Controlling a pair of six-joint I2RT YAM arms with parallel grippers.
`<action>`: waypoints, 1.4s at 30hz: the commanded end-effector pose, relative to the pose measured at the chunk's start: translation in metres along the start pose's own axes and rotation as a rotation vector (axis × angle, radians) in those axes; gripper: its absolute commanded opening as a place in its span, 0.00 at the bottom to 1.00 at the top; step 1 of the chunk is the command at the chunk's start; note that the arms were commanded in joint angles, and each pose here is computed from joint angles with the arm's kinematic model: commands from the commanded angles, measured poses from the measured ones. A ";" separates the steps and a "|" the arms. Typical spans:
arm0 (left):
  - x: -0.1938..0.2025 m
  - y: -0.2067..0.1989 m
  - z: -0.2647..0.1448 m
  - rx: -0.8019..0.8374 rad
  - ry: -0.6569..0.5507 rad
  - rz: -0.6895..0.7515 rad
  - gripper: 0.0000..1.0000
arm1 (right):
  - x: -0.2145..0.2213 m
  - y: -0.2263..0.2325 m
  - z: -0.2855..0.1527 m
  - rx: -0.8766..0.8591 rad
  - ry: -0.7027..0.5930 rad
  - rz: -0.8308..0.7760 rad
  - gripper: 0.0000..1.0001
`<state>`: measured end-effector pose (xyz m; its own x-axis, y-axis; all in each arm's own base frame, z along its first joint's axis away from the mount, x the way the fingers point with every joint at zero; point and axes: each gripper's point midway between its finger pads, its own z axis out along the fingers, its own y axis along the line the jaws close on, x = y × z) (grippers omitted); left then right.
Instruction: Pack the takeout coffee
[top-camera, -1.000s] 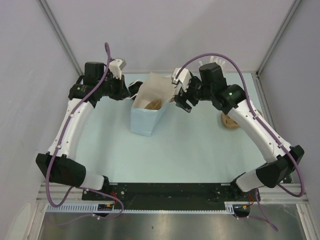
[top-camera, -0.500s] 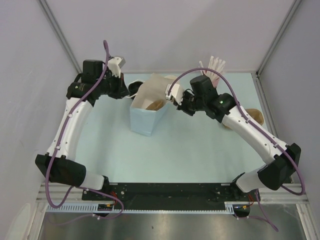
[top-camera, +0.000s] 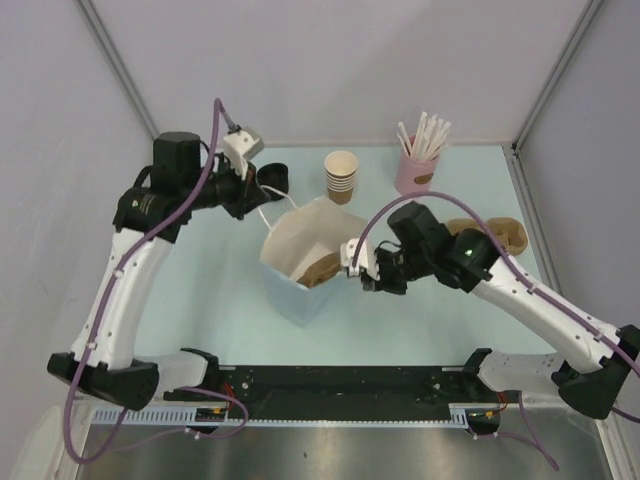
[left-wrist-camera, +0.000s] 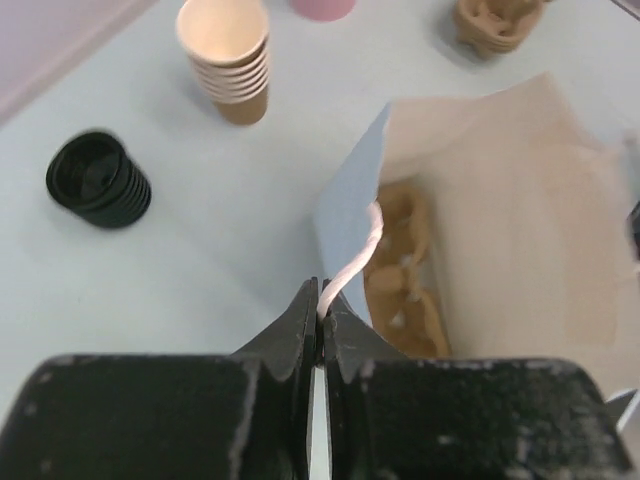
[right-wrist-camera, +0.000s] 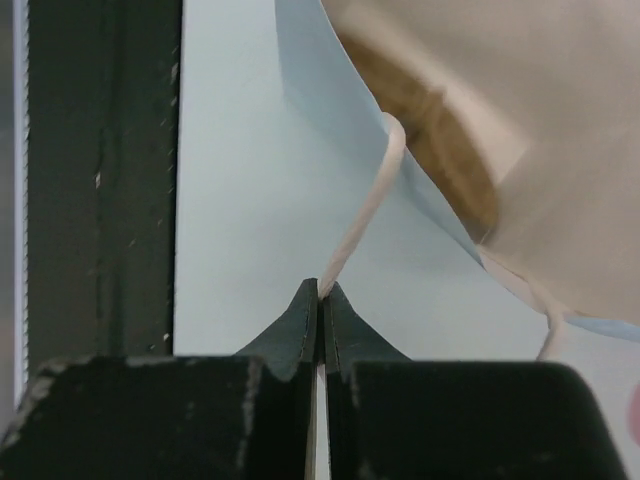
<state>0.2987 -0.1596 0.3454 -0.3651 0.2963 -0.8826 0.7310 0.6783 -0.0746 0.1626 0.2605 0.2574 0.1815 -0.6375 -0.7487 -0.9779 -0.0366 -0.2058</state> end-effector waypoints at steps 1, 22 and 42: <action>0.019 -0.051 -0.003 0.123 0.012 0.197 0.07 | 0.070 0.057 0.025 -0.229 0.200 0.042 0.00; 0.046 -0.103 -0.010 0.304 0.056 0.337 0.06 | 0.144 0.137 0.104 -0.287 0.453 -0.203 0.00; 0.092 -0.104 -0.023 0.322 0.158 0.404 0.03 | -0.018 0.164 0.152 -0.227 0.216 -0.391 0.00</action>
<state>0.1876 -0.1894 0.2810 -0.1312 0.6028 -0.7870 0.9484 0.3074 0.0774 0.0432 0.3607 0.1295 0.5365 -0.7211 -0.4383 -0.8422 -0.4245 -0.3326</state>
